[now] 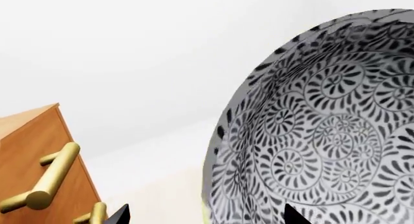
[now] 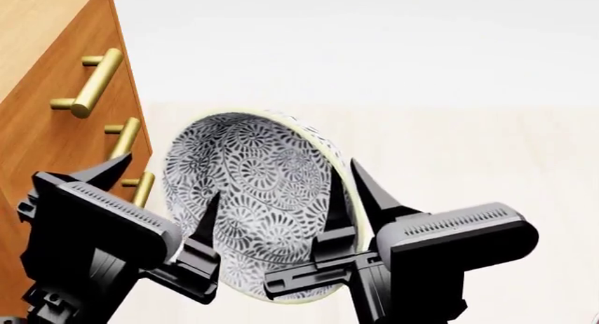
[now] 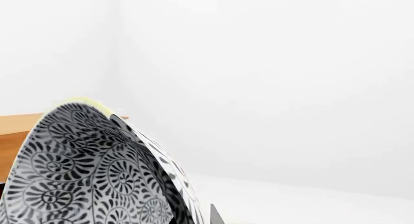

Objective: Put the bowl on top of the cabinet.

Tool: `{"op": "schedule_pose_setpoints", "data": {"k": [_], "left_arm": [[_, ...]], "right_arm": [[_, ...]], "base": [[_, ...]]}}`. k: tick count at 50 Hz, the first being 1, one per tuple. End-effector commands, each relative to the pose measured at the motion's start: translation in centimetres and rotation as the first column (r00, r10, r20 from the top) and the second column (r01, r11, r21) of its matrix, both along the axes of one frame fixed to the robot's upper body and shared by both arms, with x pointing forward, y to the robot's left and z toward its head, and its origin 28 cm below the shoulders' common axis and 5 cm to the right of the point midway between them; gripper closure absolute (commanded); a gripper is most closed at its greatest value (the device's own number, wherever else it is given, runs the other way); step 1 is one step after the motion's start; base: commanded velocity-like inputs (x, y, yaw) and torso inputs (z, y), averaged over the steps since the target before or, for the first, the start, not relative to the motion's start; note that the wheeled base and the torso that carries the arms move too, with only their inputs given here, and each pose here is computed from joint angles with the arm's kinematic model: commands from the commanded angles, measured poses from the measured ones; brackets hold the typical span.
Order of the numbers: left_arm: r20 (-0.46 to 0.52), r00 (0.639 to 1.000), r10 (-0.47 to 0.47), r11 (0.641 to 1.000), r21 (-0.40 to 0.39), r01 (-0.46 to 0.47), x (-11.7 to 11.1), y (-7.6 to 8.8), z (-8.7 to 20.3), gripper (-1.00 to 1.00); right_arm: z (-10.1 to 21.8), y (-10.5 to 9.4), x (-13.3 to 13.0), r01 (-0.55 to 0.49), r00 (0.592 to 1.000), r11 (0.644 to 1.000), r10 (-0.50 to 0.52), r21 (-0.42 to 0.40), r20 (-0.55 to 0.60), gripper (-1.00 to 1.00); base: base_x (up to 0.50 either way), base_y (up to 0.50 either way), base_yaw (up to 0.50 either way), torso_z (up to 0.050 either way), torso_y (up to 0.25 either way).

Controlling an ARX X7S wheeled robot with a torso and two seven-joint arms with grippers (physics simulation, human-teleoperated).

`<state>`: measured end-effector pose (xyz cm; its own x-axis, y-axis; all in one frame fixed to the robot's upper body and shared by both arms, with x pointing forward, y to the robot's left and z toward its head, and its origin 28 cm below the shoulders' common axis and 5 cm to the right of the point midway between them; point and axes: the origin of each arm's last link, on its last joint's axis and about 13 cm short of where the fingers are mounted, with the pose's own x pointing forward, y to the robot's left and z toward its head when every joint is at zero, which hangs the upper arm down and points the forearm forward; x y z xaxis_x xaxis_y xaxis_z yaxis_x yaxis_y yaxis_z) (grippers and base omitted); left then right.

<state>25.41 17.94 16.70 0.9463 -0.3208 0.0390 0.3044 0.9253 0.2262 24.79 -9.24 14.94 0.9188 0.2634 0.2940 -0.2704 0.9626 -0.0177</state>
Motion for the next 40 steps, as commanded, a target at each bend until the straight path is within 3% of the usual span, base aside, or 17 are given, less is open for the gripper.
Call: {"op": "schedule_pose_setpoints", "data": {"k": [1, 14, 15, 31, 40], "left_arm": [[-0.030, 1.000, 0.008, 1.000, -0.008, -0.009, 1.09, 0.29, -0.70, -1.00], [-0.055, 0.998, -0.006, 1.000, -0.022, 0.005, 1.58, 0.34, -1.26, -1.00], [-0.048, 0.999, 0.010, 0.999, -0.033, -0.012, 1.52, 0.40, -1.19, 1.00], [-0.048, 0.997, 0.059, 0.998, 0.005, -0.059, 1.32, 0.41, -1.42, 1.00], [-0.040, 0.998, 0.039, 0.999, 0.037, -0.038, 1.40, 0.18, -1.27, 1.00]], "right_arm": [[0.43, 0.01, -0.47, 0.008, 0.999, 1.000, -0.008, -0.004, 0.032, 1.00], [0.57, -0.08, -0.50, 0.015, 0.999, 1.000, -0.014, -0.006, 0.034, 1.00], [0.55, -0.08, -0.48, 0.015, 0.999, 1.000, -0.015, -0.007, 0.033, 1.00], [0.30, -0.09, -0.41, 0.025, 0.999, 1.000, -0.025, -0.008, 0.029, 1.00], [0.11, -0.07, -0.27, 0.037, 0.999, 0.999, -0.036, -0.009, 0.024, 1.00]], "base": [[0.00, 0.00, 0.00, 0.000, 0.010], [0.00, 0.00, 0.00, 0.001, 0.000], [0.00, 0.00, 0.00, 0.000, 0.000], [0.00, 0.00, 0.00, 0.000, 0.001], [0.00, 0.00, 0.00, 0.000, 0.000]]}}
